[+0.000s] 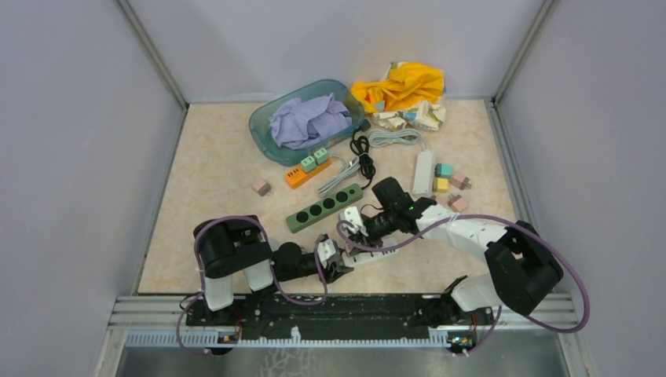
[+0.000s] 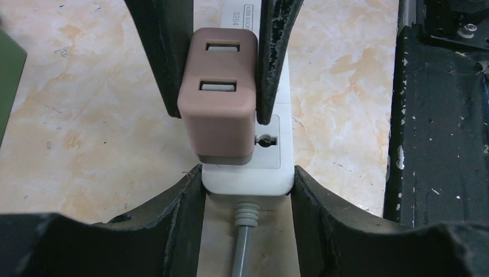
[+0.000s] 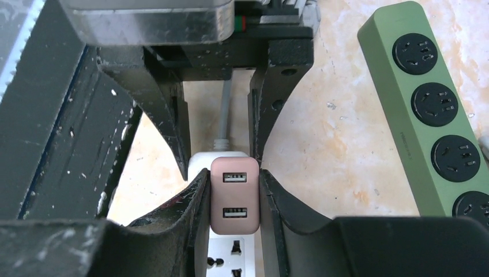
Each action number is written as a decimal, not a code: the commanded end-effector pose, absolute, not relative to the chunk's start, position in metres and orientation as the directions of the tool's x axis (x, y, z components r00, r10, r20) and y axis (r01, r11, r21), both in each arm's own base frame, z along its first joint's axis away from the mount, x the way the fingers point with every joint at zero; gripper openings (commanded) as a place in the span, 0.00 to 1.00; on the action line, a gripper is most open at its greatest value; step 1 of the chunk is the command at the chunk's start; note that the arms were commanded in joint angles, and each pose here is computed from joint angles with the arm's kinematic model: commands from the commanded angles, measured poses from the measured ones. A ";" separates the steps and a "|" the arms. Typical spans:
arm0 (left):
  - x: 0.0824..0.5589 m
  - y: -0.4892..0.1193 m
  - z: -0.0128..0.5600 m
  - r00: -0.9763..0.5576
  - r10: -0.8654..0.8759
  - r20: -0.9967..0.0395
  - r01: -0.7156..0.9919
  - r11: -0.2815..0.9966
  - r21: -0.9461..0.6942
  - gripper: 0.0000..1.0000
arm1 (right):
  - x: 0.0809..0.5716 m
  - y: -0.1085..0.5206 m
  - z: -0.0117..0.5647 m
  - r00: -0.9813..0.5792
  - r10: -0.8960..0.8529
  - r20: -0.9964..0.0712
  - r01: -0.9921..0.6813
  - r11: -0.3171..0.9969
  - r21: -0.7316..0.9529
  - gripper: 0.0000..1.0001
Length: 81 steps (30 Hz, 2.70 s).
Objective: Pull the plug off the socket
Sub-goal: Remove the plug from the socket, then place the plug at the center of the board.
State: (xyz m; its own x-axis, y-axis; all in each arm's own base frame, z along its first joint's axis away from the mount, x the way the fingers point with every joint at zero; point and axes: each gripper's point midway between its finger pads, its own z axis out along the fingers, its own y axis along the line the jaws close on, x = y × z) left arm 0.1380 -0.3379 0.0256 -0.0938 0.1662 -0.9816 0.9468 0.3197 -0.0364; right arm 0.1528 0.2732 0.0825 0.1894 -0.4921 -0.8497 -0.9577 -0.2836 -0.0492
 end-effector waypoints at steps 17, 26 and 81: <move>0.141 -0.335 0.035 -0.098 0.099 -0.990 0.940 0.336 -0.060 0.01 | 0.156 0.278 0.119 0.242 -0.390 -0.888 -0.936 -0.334 -0.108 0.00; 0.145 -0.334 0.044 -0.098 0.069 -0.993 0.932 0.355 -0.068 0.21 | 0.160 0.283 0.136 0.202 -0.376 -0.904 -0.948 -0.307 -0.085 0.00; 0.168 -0.295 0.204 -0.122 -0.096 -0.988 0.817 0.555 -0.155 1.00 | 0.195 0.265 0.212 -0.142 -0.149 -0.979 -0.977 -0.138 0.162 0.00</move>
State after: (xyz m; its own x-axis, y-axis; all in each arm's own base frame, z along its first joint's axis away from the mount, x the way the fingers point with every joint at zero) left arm 0.1635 -0.2953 0.1911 -0.1152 -0.0848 -0.9897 0.8293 0.5403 -0.1428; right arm 0.1951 0.2649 0.1940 -0.1545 -0.2066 -0.9661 -0.9767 -0.1155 0.1809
